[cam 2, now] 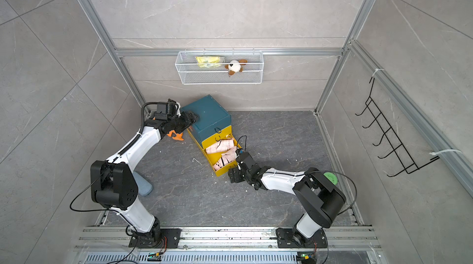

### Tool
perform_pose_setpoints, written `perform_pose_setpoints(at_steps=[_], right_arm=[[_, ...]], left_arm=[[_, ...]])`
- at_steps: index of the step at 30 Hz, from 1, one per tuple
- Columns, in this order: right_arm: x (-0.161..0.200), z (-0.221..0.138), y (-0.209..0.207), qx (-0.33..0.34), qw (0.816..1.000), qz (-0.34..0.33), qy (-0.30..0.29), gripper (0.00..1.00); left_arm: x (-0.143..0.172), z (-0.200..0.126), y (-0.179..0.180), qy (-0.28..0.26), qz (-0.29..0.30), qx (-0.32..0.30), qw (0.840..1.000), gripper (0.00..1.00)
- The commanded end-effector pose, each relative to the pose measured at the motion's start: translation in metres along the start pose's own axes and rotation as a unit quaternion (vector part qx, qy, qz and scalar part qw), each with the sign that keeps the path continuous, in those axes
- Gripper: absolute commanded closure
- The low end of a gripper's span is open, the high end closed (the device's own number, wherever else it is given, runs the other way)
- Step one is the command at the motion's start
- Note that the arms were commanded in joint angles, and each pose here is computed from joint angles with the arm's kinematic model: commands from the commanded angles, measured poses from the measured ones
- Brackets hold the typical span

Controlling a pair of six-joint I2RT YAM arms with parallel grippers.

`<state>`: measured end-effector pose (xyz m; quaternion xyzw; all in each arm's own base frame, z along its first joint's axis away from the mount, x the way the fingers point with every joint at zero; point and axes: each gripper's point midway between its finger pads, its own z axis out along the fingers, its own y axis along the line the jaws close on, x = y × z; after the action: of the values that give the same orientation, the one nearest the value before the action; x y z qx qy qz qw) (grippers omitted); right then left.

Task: Place the umbrella in the drawer by color
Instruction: Close the drawer in the storage box.

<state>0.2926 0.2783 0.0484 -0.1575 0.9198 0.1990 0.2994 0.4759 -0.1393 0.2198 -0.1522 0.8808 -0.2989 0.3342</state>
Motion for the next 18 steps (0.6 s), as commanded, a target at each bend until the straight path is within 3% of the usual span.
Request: perform_pose_setpoints(at_steps=[1,9,18], right_arm=[[-0.021,0.006,0.003,0.01,0.999,-0.009,-0.032,0.16],[-0.031,0.022,0.0,0.03,0.999,-0.011,-0.04,0.23],[-0.036,0.03,0.0,0.033,0.998,-0.011,-0.048,0.41]], left_arm=[[0.007,0.013,0.009,0.013,-0.007,-0.003,1.0,0.19],[0.018,0.022,0.017,0.027,-0.013,-0.003,1.0,0.27],[0.026,0.026,0.024,0.036,-0.014,-0.006,0.999,0.34]])
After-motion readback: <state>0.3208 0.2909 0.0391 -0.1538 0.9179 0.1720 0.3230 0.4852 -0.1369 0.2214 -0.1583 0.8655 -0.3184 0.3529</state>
